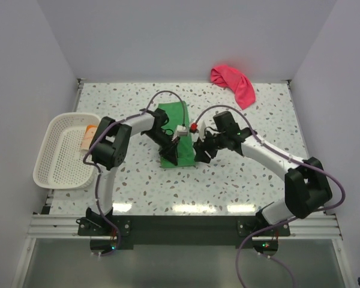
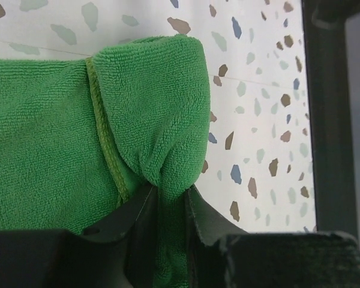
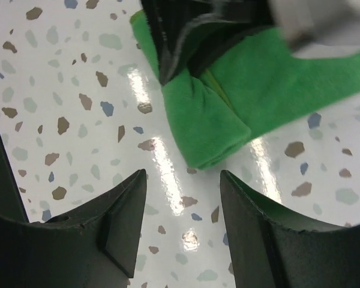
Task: Roll the towels
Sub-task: Roll the towel
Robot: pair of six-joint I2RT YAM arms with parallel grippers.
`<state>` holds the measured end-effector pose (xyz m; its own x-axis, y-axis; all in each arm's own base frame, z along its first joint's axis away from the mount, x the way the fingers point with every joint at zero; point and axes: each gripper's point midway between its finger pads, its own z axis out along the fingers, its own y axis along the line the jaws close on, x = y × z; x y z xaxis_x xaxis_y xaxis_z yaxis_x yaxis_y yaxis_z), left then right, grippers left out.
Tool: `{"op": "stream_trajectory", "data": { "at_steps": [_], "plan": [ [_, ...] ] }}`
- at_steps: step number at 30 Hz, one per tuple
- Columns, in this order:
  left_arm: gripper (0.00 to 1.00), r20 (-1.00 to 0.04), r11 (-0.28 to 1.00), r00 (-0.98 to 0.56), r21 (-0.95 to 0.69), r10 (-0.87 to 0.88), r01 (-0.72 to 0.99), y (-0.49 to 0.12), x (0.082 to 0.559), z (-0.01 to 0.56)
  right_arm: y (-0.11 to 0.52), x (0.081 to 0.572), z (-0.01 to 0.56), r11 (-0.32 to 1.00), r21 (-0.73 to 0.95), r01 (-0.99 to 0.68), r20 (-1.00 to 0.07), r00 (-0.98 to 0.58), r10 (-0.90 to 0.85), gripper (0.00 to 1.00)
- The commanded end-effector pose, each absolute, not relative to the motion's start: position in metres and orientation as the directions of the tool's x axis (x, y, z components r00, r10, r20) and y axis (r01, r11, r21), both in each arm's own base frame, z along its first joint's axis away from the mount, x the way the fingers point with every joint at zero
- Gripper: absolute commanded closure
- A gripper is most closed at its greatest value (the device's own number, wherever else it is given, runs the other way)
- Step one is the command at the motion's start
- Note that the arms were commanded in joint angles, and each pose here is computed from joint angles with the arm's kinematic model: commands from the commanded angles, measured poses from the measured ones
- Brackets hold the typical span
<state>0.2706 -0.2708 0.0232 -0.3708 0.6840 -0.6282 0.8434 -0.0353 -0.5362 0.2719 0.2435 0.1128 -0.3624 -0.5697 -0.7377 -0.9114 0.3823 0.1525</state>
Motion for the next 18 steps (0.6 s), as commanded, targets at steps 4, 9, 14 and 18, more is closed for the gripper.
{"op": "stream_trajectory", "data": {
  "at_steps": [4, 9, 14, 18],
  "plan": [
    [0.86, -0.407, 0.071, -0.485, -0.705, 0.774, 0.706, -0.238, 0.245, -0.016, 0.279, 0.269, 0.113, 0.174, -0.067, -0.982, -0.743, -0.067, -0.666, 0.41],
    [0.84, -0.393, 0.081, -0.482, -0.704, 0.783, 0.705, -0.236, 0.250, -0.021, 0.297, 0.272, 0.093, 0.114, -0.136, -0.984, -0.732, 0.023, -0.681, 0.38],
    [0.83, -0.379, 0.091, -0.482, -0.705, 0.790, 0.703, -0.234, 0.254, -0.027, 0.312, 0.266, 0.062, 0.025, -0.153, -0.988, -0.704, 0.091, -0.704, 0.40],
    [0.82, -0.382, 0.091, -0.487, -0.707, 0.786, 0.701, -0.233, 0.255, -0.030, 0.316, 0.261, 0.050, 0.008, -0.125, -0.992, -0.703, 0.083, -0.706, 0.45]
  ]
}}
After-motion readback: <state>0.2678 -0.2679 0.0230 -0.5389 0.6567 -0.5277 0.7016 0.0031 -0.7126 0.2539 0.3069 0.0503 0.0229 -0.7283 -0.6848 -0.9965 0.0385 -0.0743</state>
